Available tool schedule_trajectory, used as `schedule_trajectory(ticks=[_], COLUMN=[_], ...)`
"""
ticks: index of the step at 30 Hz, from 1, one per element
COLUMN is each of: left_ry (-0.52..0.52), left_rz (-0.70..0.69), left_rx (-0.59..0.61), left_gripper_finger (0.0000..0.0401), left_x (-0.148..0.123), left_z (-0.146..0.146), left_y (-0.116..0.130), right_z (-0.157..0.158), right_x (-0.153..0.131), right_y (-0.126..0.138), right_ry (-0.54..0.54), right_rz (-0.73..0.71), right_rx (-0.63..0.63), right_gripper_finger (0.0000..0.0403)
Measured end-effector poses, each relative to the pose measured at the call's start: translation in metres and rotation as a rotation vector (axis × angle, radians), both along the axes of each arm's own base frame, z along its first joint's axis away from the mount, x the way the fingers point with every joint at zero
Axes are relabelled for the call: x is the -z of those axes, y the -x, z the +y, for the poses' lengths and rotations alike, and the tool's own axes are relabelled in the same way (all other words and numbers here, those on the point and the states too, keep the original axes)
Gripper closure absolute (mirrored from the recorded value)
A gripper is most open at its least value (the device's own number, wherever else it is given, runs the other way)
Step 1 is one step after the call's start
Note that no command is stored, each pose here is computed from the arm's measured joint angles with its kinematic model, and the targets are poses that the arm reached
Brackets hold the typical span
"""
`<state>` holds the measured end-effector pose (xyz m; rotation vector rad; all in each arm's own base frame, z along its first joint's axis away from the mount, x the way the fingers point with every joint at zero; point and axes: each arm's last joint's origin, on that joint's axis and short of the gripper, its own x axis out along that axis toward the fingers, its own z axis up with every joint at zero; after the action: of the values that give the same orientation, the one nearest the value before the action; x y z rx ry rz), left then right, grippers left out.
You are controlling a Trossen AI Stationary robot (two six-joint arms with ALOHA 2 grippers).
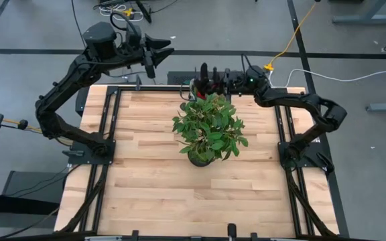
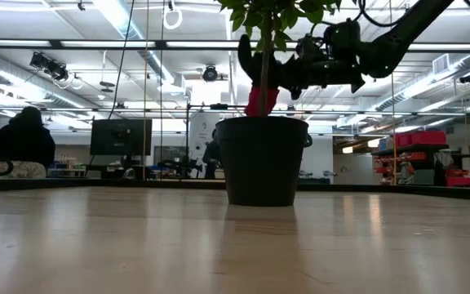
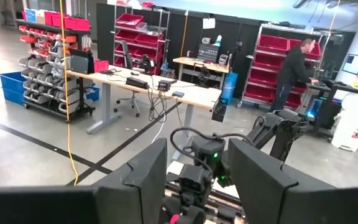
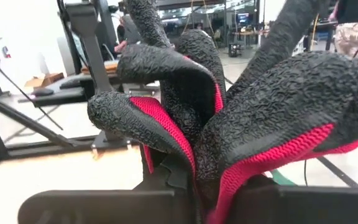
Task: Pick & Place Garden tools in Gardening bag
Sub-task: Put the black red gloves into the gardening bag
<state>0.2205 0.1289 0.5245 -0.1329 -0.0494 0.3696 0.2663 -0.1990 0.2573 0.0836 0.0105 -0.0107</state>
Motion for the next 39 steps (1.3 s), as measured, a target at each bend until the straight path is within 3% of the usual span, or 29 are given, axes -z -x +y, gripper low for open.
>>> schedule_trajectory(ticks=[7,27,39], left_ry=[-0.001,0.002,0.003], left_rz=[0.0,-0.003,-0.003], left_rx=[-0.024,-0.072,-0.086], left_gripper_finger=[0.0224,0.0224,0.0224], left_x=[0.0,0.0,0.0], left_z=[0.001,0.002,0.002], left_y=[0.0,0.001,0.001], right_z=[-0.004,-0.007,0.001], right_x=[0.016,0.027,0.034], right_y=[-0.007,-0.007,-0.011], right_ry=[-0.01,0.075,0.068], right_rz=[0.039,0.14,0.198], right_rx=[0.02,0.132,0.095], right_gripper_finger=[0.0372,0.0372,0.0372])
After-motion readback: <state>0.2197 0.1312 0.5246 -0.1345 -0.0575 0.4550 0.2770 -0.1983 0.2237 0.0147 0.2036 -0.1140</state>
